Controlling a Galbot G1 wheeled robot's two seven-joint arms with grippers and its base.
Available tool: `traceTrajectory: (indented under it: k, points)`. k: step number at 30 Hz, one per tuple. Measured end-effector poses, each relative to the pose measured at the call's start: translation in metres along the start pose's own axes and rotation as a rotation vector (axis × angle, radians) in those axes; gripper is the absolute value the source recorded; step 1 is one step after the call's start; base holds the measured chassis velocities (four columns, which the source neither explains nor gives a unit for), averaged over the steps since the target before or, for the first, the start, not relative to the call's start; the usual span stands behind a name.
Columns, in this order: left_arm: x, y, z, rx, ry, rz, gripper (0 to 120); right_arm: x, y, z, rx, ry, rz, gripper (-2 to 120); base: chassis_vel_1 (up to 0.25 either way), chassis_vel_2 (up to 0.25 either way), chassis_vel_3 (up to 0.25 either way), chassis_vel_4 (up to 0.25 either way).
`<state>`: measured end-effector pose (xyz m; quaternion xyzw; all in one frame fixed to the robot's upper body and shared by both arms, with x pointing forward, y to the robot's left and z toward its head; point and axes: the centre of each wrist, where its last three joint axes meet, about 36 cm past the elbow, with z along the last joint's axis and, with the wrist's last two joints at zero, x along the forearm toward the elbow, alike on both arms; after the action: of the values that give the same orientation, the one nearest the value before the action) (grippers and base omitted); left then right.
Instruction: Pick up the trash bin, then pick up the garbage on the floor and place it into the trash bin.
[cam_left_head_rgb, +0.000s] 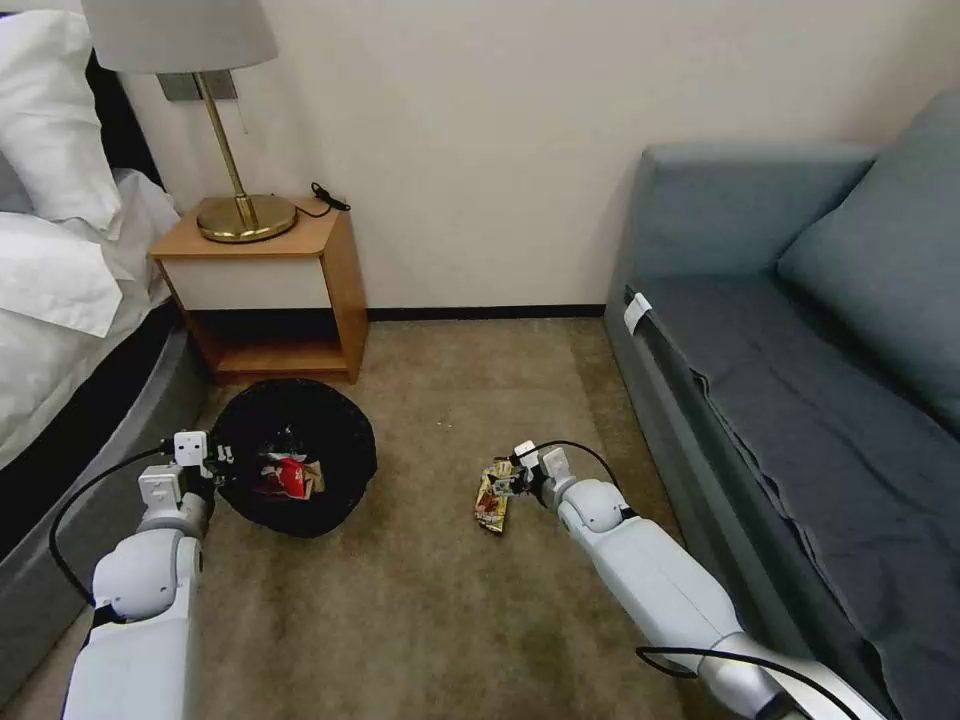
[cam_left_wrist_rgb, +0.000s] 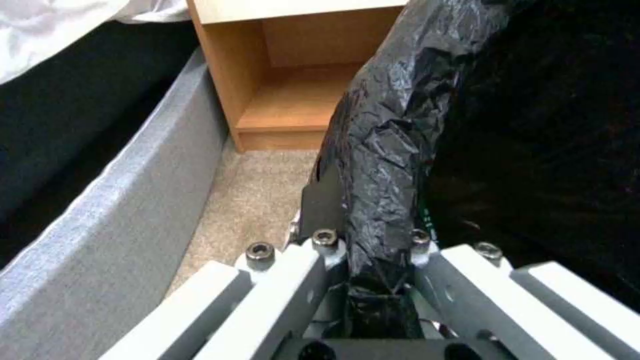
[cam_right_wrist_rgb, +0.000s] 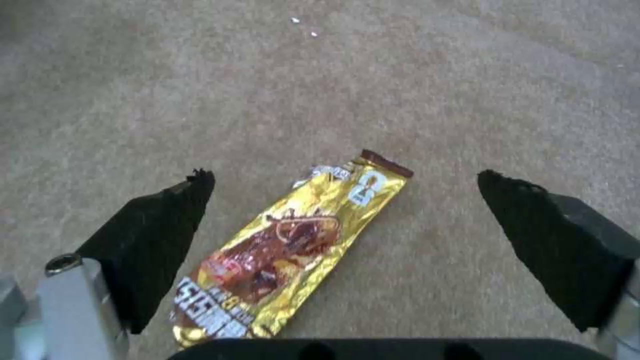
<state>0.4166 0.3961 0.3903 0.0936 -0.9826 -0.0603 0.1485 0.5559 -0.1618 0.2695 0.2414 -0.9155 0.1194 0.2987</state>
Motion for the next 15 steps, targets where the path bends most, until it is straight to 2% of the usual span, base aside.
traceTrajectory:
  k: [15]
  points:
    - [0.0023, -0.0019, 0.0022, 0.006, 0.003, 0.0, 1, 0.0012, 0.0029, 0.0037, 0.008, 0.004, -0.004, 100, -0.056, 0.056, 0.055, -0.06]
